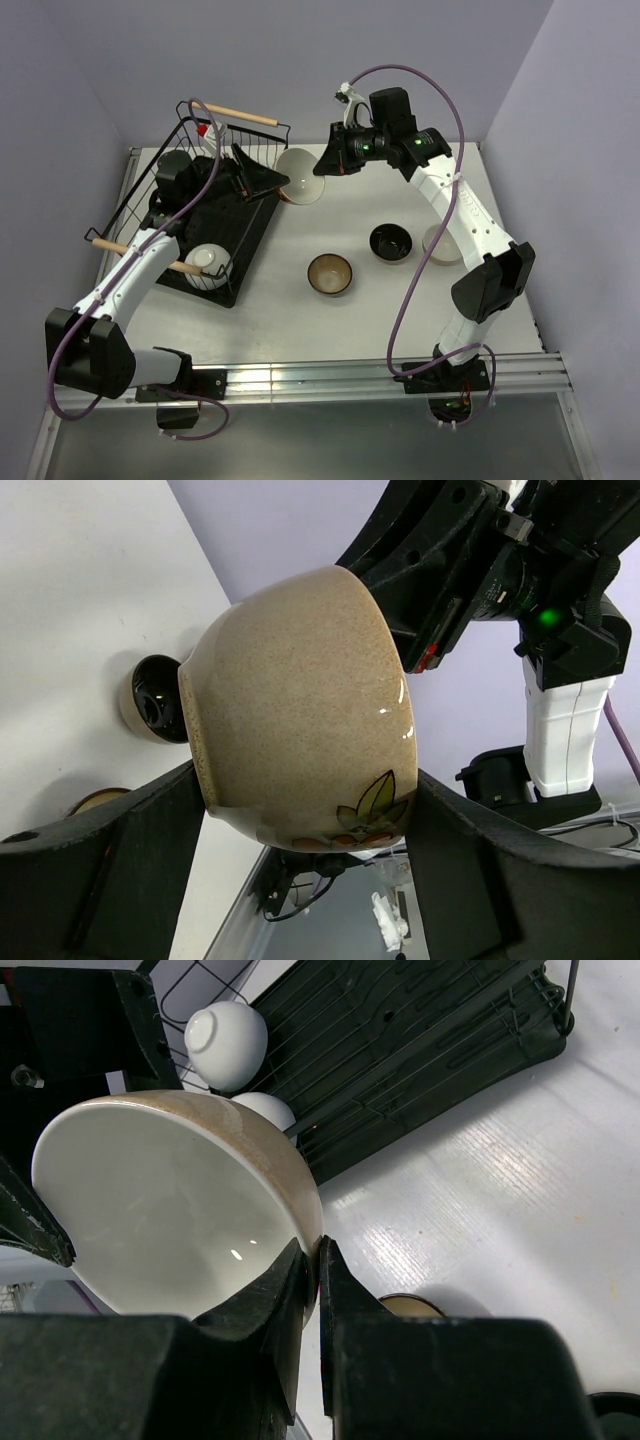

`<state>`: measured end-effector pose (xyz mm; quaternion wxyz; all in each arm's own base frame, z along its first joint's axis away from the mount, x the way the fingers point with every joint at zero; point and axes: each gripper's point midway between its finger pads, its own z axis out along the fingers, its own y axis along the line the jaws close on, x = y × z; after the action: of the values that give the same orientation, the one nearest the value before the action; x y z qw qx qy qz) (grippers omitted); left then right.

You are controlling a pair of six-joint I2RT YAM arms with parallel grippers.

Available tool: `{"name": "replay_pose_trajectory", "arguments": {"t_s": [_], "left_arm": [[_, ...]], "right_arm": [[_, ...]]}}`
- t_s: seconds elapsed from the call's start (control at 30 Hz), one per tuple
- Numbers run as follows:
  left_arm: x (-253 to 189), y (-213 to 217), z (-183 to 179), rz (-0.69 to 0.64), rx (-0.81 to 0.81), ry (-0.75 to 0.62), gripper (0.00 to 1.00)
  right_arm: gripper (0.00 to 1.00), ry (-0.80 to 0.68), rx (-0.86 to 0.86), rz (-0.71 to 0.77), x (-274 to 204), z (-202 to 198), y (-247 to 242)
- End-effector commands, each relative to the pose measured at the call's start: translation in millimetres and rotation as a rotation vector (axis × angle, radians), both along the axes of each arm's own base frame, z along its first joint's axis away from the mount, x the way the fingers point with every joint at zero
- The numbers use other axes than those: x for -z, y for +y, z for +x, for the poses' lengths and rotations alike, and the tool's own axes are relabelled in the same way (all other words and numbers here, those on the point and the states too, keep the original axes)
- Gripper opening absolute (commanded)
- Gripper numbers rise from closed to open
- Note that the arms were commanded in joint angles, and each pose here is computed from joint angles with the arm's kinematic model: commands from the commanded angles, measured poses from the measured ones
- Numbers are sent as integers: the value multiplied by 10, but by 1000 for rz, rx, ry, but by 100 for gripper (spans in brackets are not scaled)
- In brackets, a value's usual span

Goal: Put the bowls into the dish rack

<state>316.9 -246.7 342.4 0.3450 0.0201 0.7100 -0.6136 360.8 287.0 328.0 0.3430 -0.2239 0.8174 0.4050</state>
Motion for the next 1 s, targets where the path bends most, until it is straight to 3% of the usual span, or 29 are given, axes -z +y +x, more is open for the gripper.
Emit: {"name": "replay_pose_trajectory", "arguments": {"t_s": [0.0,0.13,0.23,0.33,0.37,0.4,0.47,0.7,0.83,0.97], "left_arm": [[-143,-37,-80,-31,38,-51,80],[-172,-45,-75,-24,42,-65,71],[-193,-52,-64,-19,44,-82,54],[-184,-50,-39,-7,37,-91,26],[-168,-50,-25,0,34,-90,9],[-156,-47,-11,4,28,-85,1],[-140,-31,32,20,2,-78,0],[-199,118,206,5,-59,-56,0],[-233,246,308,-10,-88,-38,0],[-259,473,387,-10,-126,-29,0]], "right_arm": [[0,-129,-36,101,-511,-67,72],[0,-129,-34,99,-506,-59,71],[0,-130,-34,92,-490,-56,76],[1,-128,-42,88,-476,-69,88],[9,-127,-43,88,-479,-75,92],[13,-126,-45,87,-468,-77,93],[27,-126,-44,86,-474,-78,90],[57,-125,-35,87,-497,-62,84],[88,-136,-3,75,-514,-23,50],[98,-152,19,62,-545,-25,-7]]}}
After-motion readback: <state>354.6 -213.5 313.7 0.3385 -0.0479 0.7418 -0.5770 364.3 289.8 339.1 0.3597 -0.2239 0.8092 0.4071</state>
